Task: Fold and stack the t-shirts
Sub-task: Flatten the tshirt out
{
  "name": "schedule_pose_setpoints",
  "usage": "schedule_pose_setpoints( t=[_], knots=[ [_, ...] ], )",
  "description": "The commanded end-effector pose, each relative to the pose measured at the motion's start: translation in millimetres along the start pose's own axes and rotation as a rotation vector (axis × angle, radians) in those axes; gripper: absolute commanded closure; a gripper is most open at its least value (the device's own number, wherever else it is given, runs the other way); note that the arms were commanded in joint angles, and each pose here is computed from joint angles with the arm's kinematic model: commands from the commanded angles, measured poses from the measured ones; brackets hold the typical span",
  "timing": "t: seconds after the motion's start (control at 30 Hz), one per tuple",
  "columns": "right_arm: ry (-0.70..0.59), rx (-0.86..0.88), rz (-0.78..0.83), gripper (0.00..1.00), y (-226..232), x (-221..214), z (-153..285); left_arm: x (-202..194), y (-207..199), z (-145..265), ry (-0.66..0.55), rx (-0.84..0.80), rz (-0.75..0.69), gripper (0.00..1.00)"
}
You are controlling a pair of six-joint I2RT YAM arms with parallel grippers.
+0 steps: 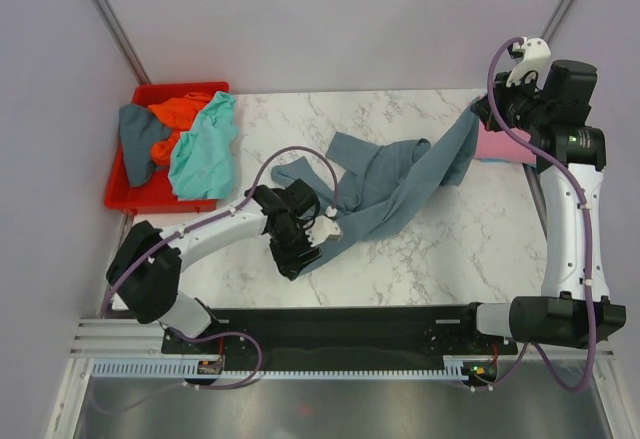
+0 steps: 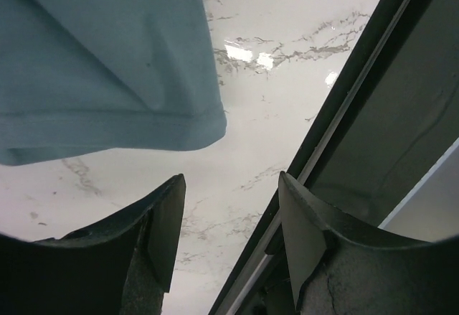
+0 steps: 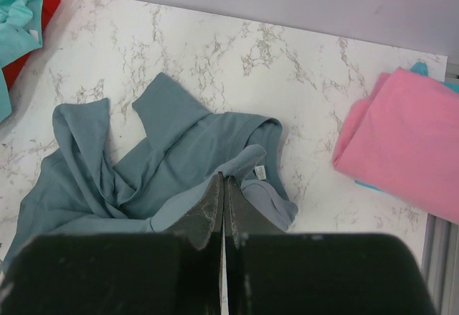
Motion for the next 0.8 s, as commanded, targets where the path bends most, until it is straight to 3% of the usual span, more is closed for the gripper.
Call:
schedule_pose_setpoints(
  t=[0.0, 0.5, 0.77],
  knots=[
    [-0.085, 0.025, 0.036, 1.00, 7.2, 26.2, 5.3, 1.6, -4.4, -17.5, 0.021, -0.008, -0.041, 0.38],
    [-0.077, 0.013, 0.046, 1.00, 6.3, 21.9, 8.1, -7.4, -4.4, -51.9, 0.136, -0.073, -0.016, 0.38],
    [-0.066, 0.005, 0.049, 1.00, 4.2, 17.7, 7.2, 23.9, 6.7, -48.5, 0.087, -0.048, -0.042, 0.38]
  ],
)
Point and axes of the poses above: each gripper's point midway between its finger pads, its own z axis back along the fingers, its own y axis along the line the jaws close on, x = y × z, the point moved 3 cm from there along z, back along the fingers, and after that the axes turned 6 degrees about -z, right-handed, at the moved point
